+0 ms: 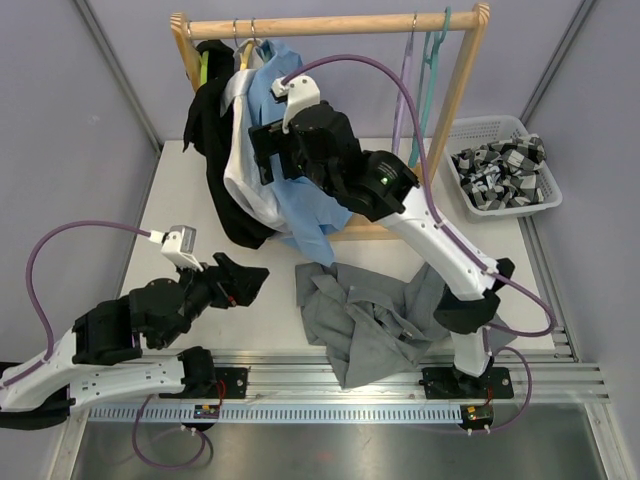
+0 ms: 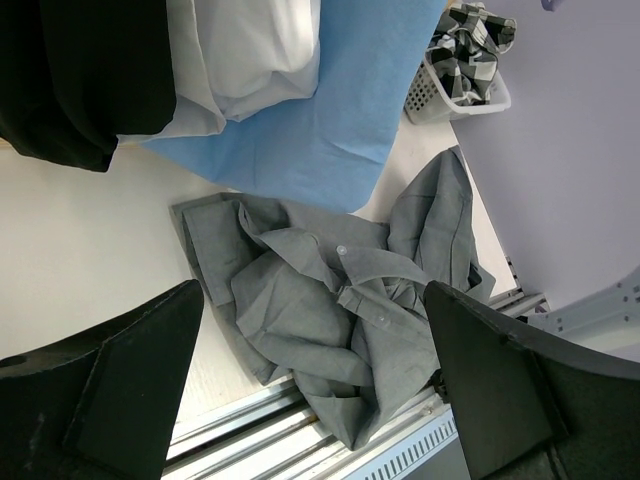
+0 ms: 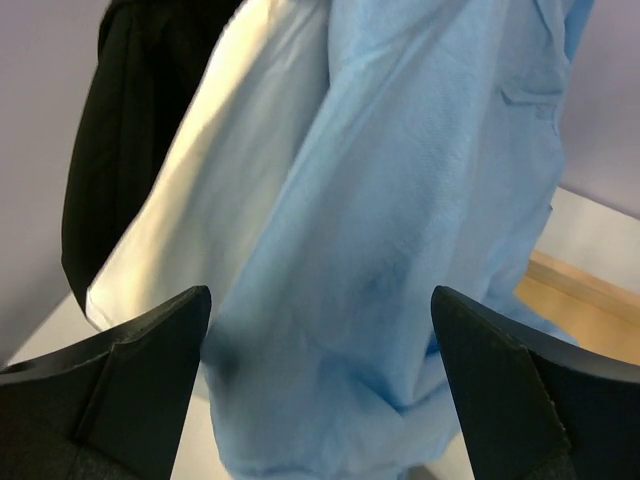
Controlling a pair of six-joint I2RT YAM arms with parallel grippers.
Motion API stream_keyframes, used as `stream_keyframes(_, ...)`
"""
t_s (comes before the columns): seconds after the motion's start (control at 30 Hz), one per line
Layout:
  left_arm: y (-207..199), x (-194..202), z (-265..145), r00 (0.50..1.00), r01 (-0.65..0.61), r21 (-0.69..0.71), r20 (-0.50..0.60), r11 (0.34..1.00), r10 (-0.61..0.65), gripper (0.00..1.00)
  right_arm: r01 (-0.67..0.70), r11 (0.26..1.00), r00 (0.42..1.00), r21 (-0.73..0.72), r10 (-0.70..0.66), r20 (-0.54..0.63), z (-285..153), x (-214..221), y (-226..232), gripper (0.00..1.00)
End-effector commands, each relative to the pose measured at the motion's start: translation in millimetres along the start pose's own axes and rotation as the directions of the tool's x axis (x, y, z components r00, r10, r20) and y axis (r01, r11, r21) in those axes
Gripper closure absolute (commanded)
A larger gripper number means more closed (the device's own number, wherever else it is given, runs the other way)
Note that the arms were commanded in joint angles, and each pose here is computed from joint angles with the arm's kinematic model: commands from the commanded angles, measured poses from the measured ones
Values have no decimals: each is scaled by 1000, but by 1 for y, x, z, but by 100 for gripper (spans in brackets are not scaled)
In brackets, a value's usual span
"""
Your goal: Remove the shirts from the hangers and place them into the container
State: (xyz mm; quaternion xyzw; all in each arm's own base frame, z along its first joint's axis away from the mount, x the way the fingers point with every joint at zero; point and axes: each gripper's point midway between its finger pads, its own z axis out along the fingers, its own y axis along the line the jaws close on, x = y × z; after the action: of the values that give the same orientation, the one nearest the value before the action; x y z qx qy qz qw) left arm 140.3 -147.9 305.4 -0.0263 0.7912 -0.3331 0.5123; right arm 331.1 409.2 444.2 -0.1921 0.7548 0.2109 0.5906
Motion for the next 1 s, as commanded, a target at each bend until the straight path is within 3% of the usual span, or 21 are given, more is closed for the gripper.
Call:
stream_keyframes(0.0, -4, -7, 0, 999, 44, 12, 29, 999, -45, 5, -48, 998, 994, -43, 52, 96, -61, -43, -7, 1)
stream_keyframes(0.03, -4, -7, 0, 999, 44, 12, 29, 999, -44, 5, -23, 999, 999, -45, 25, 36, -60, -20, -4, 0)
stream_keyframes(0.1, -4, -7, 0, 999, 42, 9, 31, 999, -42, 5, -27, 998, 999, -53, 29, 34, -94, -18, -6, 1)
stream_keyframes(0.13, -4, -8, -1, 998, 45, 11, 34, 999, -45, 5, 4, 1000, 999, -16, -5, -47, -92, 17, -11, 1)
stream_keyframes(0.17, -3, -8, -1, 998, 44, 8, 34, 999, -44, 5, -27, 1000, 999, -12, 26, -41, -114, 17, -17, 1)
stream_keyframes(0.2, -2, -7, 0, 999, 41, 3, 36, 999, -41, 5, 5, 1000, 993, -3, -5, -121, -116, 55, -15, 0)
stream_keyframes(0.3, -1, -9, 0, 999, 35, -2, 41, 999, -35, 4, -43, 995, 978, 92, 61, -199, -145, 95, -41, 1)
stream_keyframes(0.33, -1, -9, 0, 999, 31, -3, 40, 1000, -31, 4, 11, 988, 957, 152, 33, -287, -147, 138, -56, 1)
stream_keyframes(0.4, -2, -11, 0, 999, 25, -5, 42, 1000, -25, 4, -32, 974, 944, 225, 104, -314, -162, 166, -73, 1)
stream_keyframes(0.43, -2, -10, 0, 999, 22, -7, 39, 1000, -22, 4, 29, 954, 922, 299, 91, -377, -168, 202, -93, 0)
stream_keyframes(0.57, -4, -9, 1, 999, 24, -4, 32, 1000, -24, 4, -94, 897, 883, 431, 275, -380, -187, 259, -116, 1)
stream_keyframes(0.67, -7, -8, 2, 999, 27, 4, 25, 1000, -27, 4, -185, 882, 837, 433, 372, -400, -184, 300, -113, 0)
stream_keyframes(0.83, -12, -8, 2, 999, 28, 16, 15, 999, -29, 5, -178, 867, 775, 465, 415, -477, -181, 364, -113, 1)
stream_keyframes(0.9, -12, -8, 2, 999, 30, 18, 14, 999, -30, 5, -189, 848, 731, 495, 458, -506, -182, 394, -117, 1)
stream_keyframes(0.97, -11, -7, 2, 999, 34, 16, 12, 999, -34, 5, -298, 830, 669, 471, 534, -518, -177, 410, -98, 1)
